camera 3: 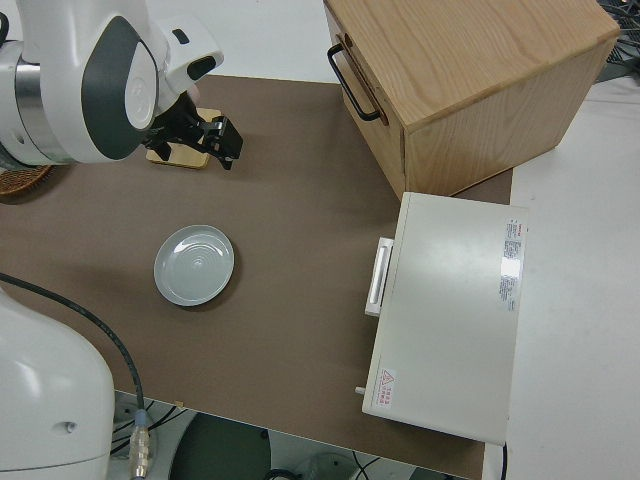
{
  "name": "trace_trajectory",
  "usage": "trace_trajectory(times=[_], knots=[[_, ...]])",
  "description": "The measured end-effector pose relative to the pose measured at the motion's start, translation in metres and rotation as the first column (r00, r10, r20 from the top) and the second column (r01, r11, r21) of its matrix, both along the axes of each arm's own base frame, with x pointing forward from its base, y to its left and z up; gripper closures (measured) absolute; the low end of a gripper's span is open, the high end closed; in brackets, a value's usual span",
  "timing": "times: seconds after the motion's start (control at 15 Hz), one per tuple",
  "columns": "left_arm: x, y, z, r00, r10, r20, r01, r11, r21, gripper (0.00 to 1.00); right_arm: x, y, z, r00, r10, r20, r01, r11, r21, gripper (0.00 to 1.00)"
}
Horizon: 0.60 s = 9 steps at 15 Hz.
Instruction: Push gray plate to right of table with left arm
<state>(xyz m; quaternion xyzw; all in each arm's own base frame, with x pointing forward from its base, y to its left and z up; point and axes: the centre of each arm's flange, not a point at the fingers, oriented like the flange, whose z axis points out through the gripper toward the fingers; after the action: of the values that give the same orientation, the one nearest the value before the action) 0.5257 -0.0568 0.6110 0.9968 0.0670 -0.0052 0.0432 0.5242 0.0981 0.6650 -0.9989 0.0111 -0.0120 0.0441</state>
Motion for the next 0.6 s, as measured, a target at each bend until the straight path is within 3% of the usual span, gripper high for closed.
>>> trace_trajectory(times=[0.6], knots=[[-0.003,0.012,0.021,0.9999,0.014,-0.004,-0.014,1.000,-0.002,0.00,0.000,0.000,0.000,1.000,0.000,0.000,0.000,1.000,0.000,0.00]])
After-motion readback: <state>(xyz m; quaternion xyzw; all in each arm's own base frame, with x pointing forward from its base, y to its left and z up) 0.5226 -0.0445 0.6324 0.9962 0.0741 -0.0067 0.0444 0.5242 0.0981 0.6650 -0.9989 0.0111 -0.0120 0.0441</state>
